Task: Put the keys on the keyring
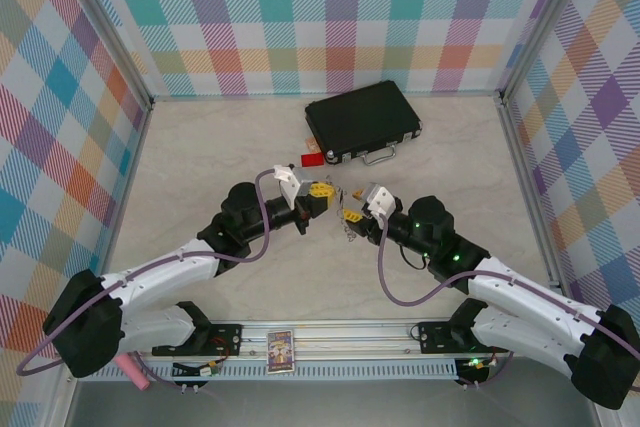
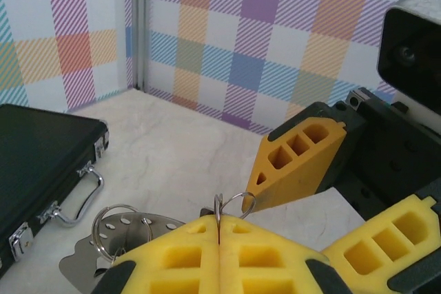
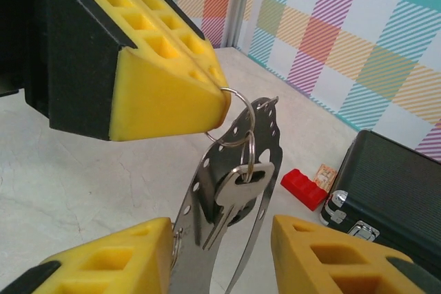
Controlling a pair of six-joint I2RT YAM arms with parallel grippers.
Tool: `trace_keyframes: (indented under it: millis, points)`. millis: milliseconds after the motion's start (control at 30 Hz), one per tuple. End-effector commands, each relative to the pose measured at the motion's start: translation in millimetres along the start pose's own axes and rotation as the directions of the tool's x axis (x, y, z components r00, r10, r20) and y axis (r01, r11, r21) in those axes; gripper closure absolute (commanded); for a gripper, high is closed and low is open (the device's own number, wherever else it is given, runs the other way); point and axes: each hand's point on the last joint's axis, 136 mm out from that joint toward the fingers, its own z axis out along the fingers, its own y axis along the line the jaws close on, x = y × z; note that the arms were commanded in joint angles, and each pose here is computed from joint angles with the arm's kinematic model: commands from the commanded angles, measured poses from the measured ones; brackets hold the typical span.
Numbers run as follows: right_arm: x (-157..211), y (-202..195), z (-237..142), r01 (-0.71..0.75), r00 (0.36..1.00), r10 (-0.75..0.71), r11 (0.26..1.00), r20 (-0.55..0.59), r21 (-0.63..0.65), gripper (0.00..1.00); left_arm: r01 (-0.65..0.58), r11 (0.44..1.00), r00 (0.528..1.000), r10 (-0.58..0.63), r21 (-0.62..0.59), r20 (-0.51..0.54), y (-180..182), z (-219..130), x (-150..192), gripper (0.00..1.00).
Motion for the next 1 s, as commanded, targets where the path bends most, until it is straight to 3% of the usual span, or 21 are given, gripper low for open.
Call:
trace_keyframes:
  millis: [0, 267, 567, 967]
  points:
    - [-36, -9, -1, 0.039, 0.995, -0.041, 0.999, 0.089, 0.032, 0.60, -0.012, 0.999, 0.990, 0.006, 0.044, 0.138, -10, -2, -30, 1.00]
    - [-46, -10, -2, 0.052, 0.994, -0.054, 0.998, 0.094, 0.032, 0.63, -0.016, 0.999, 0.990, 0.010, 0.042, 0.141, -10, -5, -24, 1.00]
    - [-43, -8, 3, 0.086, 0.994, -0.087, 0.996, 0.063, 0.014, 0.81, -0.009, 0.998, 0.991, 0.000, 0.062, 0.134, -14, -8, -19, 1.00]
    - [-39, -6, 11, 0.102, 0.994, -0.102, 0.995, 0.045, -0.007, 0.87, 0.004, 0.995, 0.991, -0.017, 0.097, 0.131, -20, -9, -20, 1.00]
